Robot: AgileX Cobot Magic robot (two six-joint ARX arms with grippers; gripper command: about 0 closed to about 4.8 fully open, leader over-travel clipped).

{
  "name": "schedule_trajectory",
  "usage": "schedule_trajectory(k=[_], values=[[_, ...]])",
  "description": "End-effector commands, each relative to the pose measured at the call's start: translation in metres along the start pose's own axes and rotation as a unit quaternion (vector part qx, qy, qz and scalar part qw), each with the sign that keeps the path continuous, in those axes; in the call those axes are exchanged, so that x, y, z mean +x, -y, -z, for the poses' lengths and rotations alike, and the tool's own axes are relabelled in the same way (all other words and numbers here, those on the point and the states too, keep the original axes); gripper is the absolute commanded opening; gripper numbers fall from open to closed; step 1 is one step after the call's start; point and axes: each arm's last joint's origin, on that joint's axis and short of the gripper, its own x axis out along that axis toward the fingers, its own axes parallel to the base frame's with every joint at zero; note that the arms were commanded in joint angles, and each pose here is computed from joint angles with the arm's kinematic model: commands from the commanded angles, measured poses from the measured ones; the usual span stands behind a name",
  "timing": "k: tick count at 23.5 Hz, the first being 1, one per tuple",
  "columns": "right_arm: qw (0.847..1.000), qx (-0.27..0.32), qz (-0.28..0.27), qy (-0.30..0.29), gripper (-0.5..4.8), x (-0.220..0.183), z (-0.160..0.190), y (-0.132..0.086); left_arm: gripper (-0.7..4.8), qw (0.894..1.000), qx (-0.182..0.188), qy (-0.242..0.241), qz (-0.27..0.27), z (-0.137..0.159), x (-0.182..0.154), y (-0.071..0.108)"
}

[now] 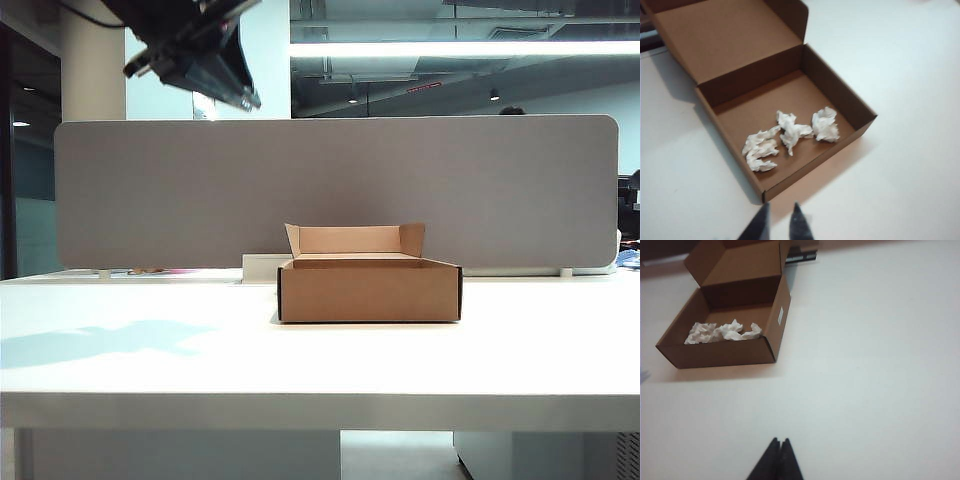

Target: Pick up all the paper balls on the table and put them in the paper box.

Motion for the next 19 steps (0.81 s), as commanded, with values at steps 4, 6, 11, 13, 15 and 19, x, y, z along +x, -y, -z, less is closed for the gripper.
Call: schedule_trajectory(k=[4, 6, 11, 13, 15, 19], values=[[0.997, 0.002, 0.02, 0.073, -0.03, -0.021, 0.013, 0.003, 0.48, 1.0, 0.004, -0.003, 0.006, -0.001, -0.007, 0.002], [0.996, 0.002, 0.021, 0.084, -0.03, -0.025, 0.016, 0.003, 0.48, 1.0, 0.002, -0.009, 0.006, 0.0, -0.007, 0.003], [0.995, 0.001, 0.018, 0.102, -0.03, -0.03, 0.024, 0.004, 0.48, 1.0, 0.002, -0.011, 0.006, 0.001, -0.007, 0.003], [0.994, 0.01, 0.014, 0.112, -0.03, -0.032, 0.03, 0.005, 0.48, 1.0, 0.002, -0.014, 0.006, 0.001, -0.007, 0.003], [0.993, 0.017, 0.013, 0.12, -0.03, -0.032, 0.034, 0.006, 0.48, 1.0, 0.005, -0.018, 0.006, 0.002, -0.007, 0.003], [0.991, 0.02, 0.01, 0.131, -0.03, -0.031, 0.04, 0.007, 0.48, 1.0, 0.017, -0.025, 0.007, 0.003, -0.007, 0.003]])
